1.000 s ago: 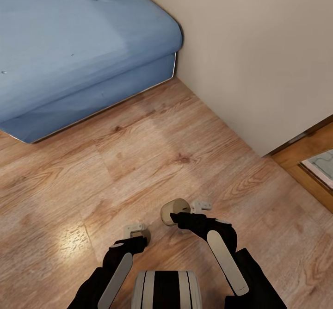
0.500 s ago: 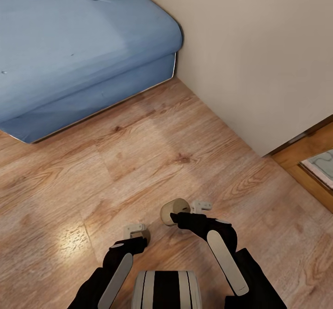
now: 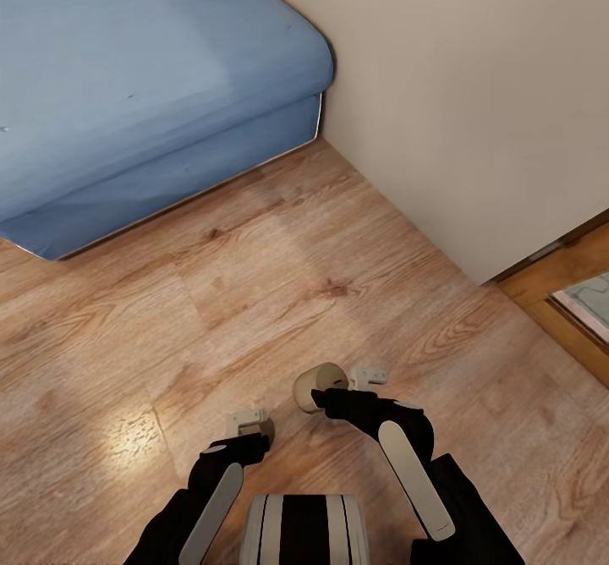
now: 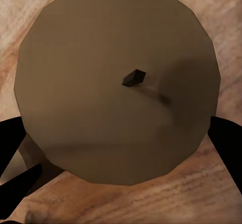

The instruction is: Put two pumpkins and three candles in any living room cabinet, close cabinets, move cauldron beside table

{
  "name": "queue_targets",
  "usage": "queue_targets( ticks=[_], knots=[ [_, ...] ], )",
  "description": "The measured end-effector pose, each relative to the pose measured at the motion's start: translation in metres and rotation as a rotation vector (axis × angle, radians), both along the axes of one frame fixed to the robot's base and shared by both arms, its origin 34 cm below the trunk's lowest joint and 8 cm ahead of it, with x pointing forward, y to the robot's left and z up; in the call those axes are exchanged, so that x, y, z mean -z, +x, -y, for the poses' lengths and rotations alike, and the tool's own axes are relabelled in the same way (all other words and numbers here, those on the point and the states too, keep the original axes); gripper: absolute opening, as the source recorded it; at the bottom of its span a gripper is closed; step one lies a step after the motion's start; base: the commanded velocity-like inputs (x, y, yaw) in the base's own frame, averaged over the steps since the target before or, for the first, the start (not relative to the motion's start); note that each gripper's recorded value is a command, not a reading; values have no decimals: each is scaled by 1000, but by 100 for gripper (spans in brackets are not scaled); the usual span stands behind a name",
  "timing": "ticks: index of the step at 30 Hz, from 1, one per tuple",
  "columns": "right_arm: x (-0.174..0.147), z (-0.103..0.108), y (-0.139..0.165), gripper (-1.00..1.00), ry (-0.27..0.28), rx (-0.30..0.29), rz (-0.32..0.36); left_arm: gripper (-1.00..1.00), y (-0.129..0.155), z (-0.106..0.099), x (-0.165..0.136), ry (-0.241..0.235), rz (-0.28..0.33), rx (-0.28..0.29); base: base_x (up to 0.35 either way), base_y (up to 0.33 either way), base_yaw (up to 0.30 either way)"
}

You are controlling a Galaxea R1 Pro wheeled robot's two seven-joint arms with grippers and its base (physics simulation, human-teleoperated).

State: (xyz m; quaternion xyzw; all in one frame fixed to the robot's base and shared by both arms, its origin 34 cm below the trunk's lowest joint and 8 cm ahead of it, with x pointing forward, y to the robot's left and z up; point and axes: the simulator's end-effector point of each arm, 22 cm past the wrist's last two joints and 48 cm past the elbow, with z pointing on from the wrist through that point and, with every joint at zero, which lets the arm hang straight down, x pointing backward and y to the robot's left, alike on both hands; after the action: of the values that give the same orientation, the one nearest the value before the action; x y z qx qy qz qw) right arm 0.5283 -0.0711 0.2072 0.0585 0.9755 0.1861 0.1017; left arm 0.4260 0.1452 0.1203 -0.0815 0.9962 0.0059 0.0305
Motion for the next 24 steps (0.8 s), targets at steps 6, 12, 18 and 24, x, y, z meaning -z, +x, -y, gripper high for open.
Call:
queue_targets(
  ticks=[6,12,18,24],
  knots=[
    [0,0,0,-100,0,0,0,-100,0,0,0,-2,0,-3,0,0,0],
    [0,0,0,-100,0,0,-1,-100,0,1,0,-4,-1,-5,0,0,0],
    [0,0,0,-100,0,0,-1,-100,1,1,0,-5,0,-5,0,0,0],
    [0,0,0,-100,0,1,-1,-100,3,1,-1,-10,6,-10,0,0,0]
  ],
)
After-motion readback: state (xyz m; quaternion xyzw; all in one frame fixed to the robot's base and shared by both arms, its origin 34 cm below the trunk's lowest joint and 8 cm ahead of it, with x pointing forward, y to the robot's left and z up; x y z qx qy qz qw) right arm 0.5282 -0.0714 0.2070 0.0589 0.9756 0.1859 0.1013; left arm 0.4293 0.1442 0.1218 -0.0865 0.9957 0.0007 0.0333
